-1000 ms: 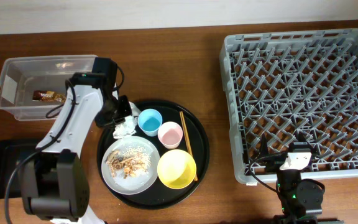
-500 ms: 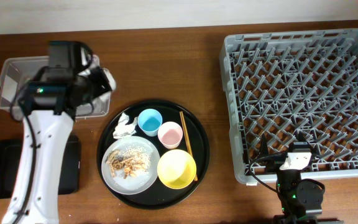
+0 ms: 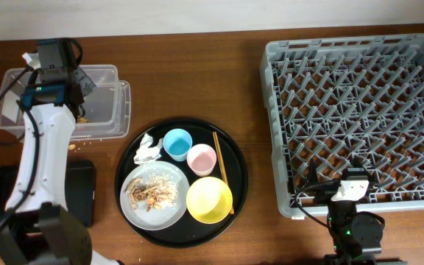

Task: Sort waste into correct bins and load items into the dishwasher rack
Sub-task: 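Return the left gripper to the tray and grasp the white tissue, then carry the tissue left and release it into the clear bin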

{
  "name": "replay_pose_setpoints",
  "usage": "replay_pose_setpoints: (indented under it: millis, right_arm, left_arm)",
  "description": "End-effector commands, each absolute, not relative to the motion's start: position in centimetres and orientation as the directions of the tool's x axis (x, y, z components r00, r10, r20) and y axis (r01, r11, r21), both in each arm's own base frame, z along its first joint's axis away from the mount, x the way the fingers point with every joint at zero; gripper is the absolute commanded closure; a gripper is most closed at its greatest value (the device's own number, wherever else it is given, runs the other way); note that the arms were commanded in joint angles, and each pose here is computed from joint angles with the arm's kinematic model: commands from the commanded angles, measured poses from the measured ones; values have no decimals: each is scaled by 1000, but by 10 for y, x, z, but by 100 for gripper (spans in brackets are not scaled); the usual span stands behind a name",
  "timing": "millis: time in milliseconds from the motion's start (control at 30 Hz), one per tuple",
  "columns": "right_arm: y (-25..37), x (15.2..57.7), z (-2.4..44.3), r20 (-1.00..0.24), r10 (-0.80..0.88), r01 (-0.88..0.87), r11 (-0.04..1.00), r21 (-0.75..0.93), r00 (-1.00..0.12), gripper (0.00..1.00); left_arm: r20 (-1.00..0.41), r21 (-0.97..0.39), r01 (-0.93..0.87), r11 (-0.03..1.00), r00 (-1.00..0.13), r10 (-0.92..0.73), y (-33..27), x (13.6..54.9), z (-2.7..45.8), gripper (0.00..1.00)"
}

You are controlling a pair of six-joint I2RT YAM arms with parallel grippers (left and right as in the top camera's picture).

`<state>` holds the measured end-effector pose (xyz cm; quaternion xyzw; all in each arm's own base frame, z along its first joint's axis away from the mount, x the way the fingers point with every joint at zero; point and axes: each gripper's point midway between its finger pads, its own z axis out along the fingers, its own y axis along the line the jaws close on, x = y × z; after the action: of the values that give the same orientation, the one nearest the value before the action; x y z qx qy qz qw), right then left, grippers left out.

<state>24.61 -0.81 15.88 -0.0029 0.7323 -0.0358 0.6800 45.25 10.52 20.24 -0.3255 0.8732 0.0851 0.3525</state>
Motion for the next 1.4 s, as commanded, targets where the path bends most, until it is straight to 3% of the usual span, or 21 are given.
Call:
replay_pose_setpoints:
  millis: [0, 200, 367, 400, 433, 633, 900, 1067, 1367]
  right_arm:
    - [-9, 246, 155, -995, -52, 50, 997, -56, -82, 1]
    - [-9, 246, 155, -995, -52, 50, 997, -56, -82, 1]
    - [-9, 246, 155, -995, -52, 50, 997, -56, -82, 1]
    - [-10, 246, 155, -995, -52, 51, 997, -56, -82, 1]
    - [-10, 246, 155, -995, -52, 50, 997, -57, -82, 1]
    - [-9, 246, 155, -995, -52, 50, 997, -56, -82, 1]
    - [-9, 246, 155, -995, -52, 50, 997, -56, -82, 1]
    - [-9, 246, 155, -995, -52, 50, 997, -56, -82, 1]
    - [-9, 246, 155, -995, -52, 50, 997, -56, -82, 1]
  left_arm:
    - [-684, -72, -663, 745, -511, -521, 122, 456, 200, 20]
    - [-642, -175, -587, 791, -541, -544, 93, 424, 238, 20]
    - [-391, -324, -476, 817, -719, -574, 31, 367, 232, 21]
    - [-304, -303, -498, 813, -758, -578, 25, 348, 220, 33]
    - [-251, -278, -511, 813, -778, -575, 21, 337, 212, 37]
    - [-85, -189, -462, 866, -871, -483, -12, 300, 157, 38]
    - [-153, -213, -387, 897, -893, -422, -35, 312, 93, 38]
    - [-248, -224, -368, 902, -874, -418, -31, 329, 77, 38]
    - [-273, -229, -365, 902, -866, -420, -30, 333, 61, 38]
